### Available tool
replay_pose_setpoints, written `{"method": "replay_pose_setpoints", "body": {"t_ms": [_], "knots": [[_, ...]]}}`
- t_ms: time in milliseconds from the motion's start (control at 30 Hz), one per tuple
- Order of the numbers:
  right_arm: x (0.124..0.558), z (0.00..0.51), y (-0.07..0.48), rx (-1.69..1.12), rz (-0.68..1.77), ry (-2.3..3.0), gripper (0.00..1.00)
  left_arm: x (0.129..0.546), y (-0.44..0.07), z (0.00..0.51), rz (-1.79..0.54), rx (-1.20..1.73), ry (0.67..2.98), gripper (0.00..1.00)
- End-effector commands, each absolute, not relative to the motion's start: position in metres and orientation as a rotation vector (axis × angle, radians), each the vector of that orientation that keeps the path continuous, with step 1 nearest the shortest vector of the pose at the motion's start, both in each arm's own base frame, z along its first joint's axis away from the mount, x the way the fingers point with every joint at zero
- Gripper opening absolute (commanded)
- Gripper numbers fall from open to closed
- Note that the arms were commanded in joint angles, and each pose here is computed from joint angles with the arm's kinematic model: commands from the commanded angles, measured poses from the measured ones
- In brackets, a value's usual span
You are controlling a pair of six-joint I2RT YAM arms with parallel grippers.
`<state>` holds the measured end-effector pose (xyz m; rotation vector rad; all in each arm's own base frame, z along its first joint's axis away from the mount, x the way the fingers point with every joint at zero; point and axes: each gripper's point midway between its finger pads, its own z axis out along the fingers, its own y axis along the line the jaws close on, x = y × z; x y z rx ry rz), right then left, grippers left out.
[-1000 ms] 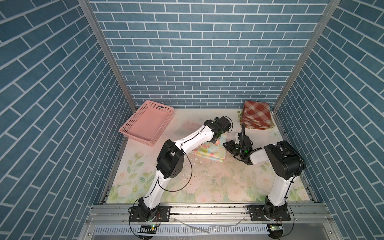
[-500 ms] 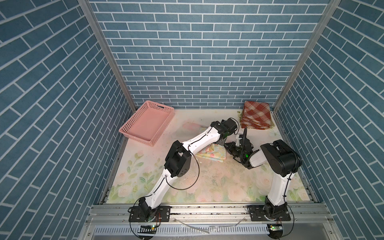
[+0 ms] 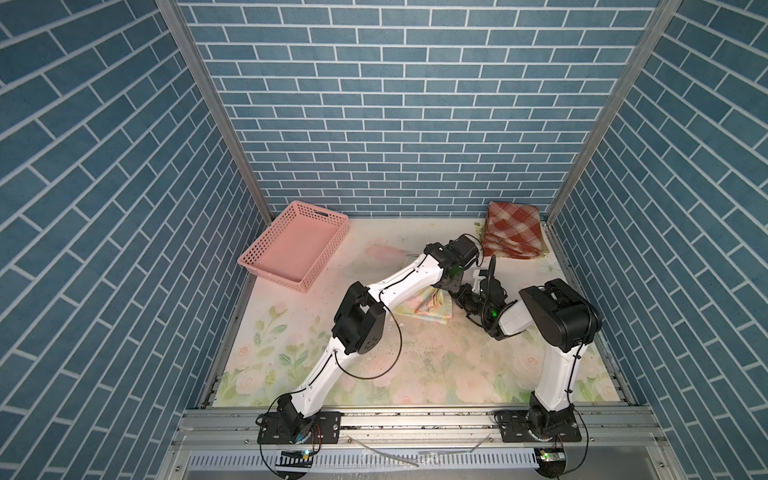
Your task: Fold and stack the skirts
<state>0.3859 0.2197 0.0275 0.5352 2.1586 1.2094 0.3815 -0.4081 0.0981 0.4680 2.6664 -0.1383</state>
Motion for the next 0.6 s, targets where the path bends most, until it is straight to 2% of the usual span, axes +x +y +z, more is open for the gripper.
{"method": "replay_pose_setpoints", "body": {"t_ms": [0, 233, 300, 367, 467, 567], "knots": [[0.348, -0.045, 0.208, 0.693, 1.091, 2.395, 0.0, 0.375, -0.424, 0.09, -0.231, 0.451, 2.687, 0.0], [0.346, -0.049, 0.206, 0.703, 1.074, 2.399, 0.0, 0.375, -0.427, 0.077, -0.249, 0.441, 2.708, 0.0], [0.345, -0.048, 0.204, 0.711, 1.064, 2.396, 0.05, 0.378, -0.425, 0.069, -0.253, 0.422, 2.723, 0.0], [0.343, -0.046, 0.2, 0.722, 1.052, 2.383, 0.15, 0.381, -0.426, 0.063, -0.271, 0.407, 2.733, 0.0], [0.337, -0.043, 0.192, 0.738, 1.027, 2.374, 0.26, 0.388, -0.427, 0.059, -0.292, 0.379, 2.736, 0.03], [0.329, -0.04, 0.179, 0.771, 0.995, 2.363, 0.33, 0.394, -0.427, 0.056, -0.308, 0.351, 2.738, 0.09]]}}
